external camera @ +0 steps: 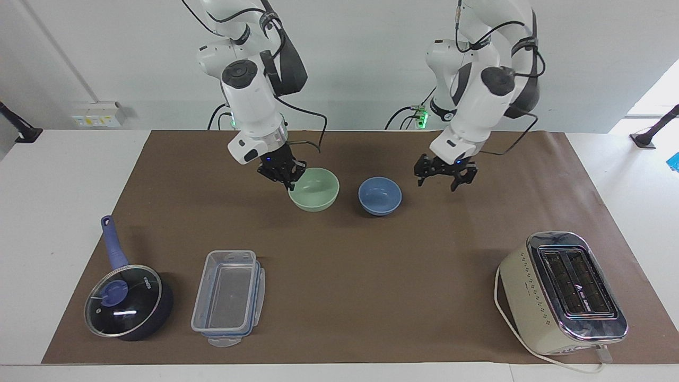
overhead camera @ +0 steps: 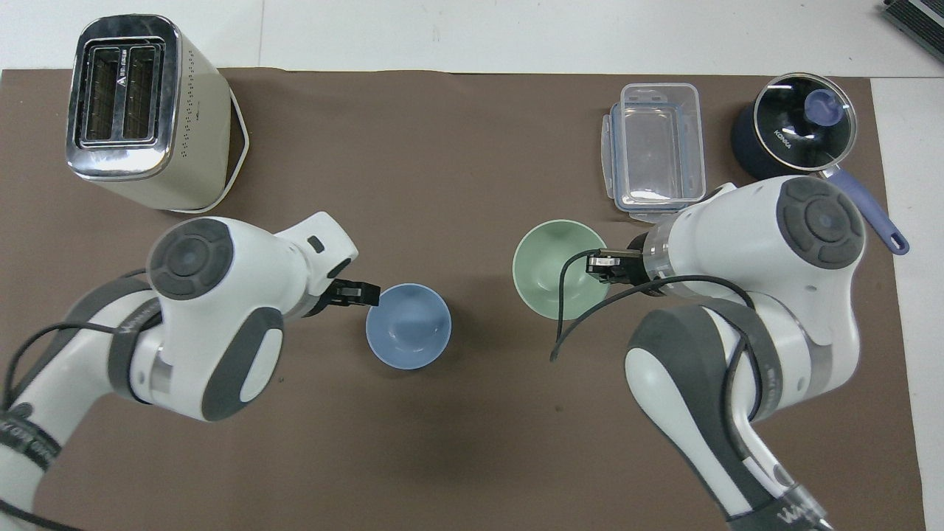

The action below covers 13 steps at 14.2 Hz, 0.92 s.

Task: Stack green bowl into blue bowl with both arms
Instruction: 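Lower the green bowl into the blue bowl while the left gripper withdraws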

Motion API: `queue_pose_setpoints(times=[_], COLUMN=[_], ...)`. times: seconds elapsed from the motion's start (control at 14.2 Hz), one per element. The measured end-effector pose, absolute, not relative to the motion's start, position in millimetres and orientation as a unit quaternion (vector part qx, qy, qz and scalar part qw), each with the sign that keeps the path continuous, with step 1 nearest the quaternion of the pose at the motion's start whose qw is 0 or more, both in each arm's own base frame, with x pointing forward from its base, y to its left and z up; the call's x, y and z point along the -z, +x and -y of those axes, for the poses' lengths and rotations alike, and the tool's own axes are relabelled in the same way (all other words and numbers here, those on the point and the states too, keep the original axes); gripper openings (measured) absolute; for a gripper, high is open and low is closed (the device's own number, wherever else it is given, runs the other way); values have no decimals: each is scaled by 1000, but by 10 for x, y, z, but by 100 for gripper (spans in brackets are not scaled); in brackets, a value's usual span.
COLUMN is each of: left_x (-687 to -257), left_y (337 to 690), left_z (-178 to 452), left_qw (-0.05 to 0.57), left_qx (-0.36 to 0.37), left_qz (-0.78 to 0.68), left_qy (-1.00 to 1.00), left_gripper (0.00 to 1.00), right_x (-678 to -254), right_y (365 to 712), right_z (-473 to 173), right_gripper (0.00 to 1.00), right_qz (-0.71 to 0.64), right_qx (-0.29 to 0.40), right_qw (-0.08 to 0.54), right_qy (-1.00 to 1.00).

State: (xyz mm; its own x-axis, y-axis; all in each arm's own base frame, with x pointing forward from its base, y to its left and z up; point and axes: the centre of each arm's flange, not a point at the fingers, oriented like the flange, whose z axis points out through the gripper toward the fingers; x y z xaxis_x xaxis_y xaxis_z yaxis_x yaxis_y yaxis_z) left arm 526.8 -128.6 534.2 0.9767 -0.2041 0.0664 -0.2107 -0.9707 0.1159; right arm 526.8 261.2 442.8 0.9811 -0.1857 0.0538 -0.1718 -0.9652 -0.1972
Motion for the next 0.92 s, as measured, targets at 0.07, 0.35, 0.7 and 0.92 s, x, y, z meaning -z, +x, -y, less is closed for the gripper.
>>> queue_pose_setpoints(times=[0.07, 0.35, 0.7, 0.92], left_x=[-5582, -6212, -6551, -6590], left_y=[5311, 5415, 5473, 5472], left_z=[1145, 811, 550, 467], left_qw=[58, 38, 20, 14], left_qx=[-34, -53, -30, -23], left_qz=[105, 95, 78, 73], left_qy=[992, 993, 996, 997], left_gripper=[100, 100, 100, 100], right_x=[-4350, -4104, -3941, -3693], right_y=[5216, 4974, 4750, 4675], right_z=[-2824, -3427, -3765, -3948], right_gripper=[4, 4, 4, 4], right_qz=[-96, -111, -101, -100], right_qx=[39, 35, 24, 21], right_qw=[100, 106, 100, 96], right_qy=[-990, -988, -990, -990])
